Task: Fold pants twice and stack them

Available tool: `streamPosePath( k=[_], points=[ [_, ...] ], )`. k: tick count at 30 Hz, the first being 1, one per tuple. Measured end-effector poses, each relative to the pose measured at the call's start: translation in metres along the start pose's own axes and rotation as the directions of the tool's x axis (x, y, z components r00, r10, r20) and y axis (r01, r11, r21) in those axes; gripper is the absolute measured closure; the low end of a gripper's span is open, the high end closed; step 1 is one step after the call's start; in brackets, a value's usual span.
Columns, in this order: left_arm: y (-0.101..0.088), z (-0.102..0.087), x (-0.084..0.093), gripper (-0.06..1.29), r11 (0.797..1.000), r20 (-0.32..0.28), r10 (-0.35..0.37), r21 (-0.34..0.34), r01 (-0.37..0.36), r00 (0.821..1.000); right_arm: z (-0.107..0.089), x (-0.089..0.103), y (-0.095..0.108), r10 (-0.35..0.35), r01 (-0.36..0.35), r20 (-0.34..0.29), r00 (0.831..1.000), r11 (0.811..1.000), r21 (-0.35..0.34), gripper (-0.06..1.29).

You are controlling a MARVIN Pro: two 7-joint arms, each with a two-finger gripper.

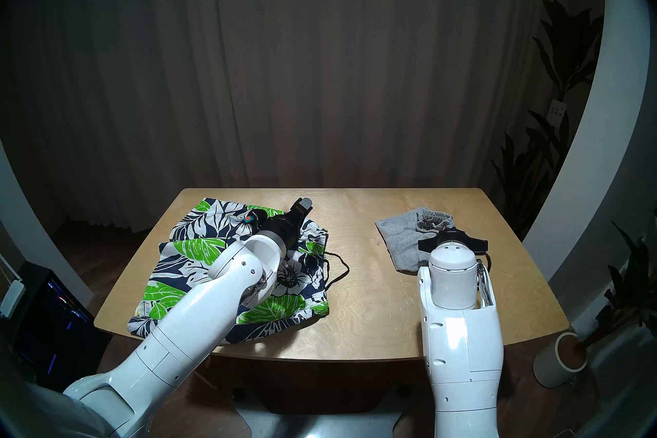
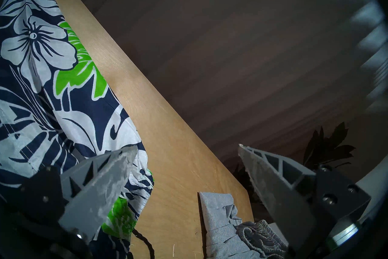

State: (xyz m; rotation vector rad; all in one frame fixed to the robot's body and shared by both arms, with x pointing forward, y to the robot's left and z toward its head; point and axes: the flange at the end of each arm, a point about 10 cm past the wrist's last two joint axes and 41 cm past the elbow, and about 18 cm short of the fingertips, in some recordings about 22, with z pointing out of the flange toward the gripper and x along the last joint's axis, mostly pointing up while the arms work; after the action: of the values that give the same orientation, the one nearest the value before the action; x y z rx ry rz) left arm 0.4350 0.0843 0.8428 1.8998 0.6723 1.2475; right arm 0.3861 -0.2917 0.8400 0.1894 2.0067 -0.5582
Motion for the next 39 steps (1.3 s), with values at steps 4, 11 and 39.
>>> streamPosePath(
  k=[4,11,39],
  points=[
    [0.002,0.002,0.001,0.02,1.000,-0.002,-0.001,-0.003,0.001,1.000,-0.002,0.003,-0.004,0.006,-0.006,-0.003,1.000,1.000,0.007,1.12],
    [0.004,0.004,0.002,0.02,1.000,-0.007,-0.004,-0.009,0.004,1.000,-0.008,0.000,-0.010,0.016,-0.016,0.011,1.000,1.000,0.022,0.00],
    [-0.008,-0.014,0.021,0.02,0.999,-0.071,-0.031,-0.007,0.031,0.997,-0.043,-0.015,0.034,-0.357,0.345,0.203,0.912,0.934,0.090,0.00]
  ],
)
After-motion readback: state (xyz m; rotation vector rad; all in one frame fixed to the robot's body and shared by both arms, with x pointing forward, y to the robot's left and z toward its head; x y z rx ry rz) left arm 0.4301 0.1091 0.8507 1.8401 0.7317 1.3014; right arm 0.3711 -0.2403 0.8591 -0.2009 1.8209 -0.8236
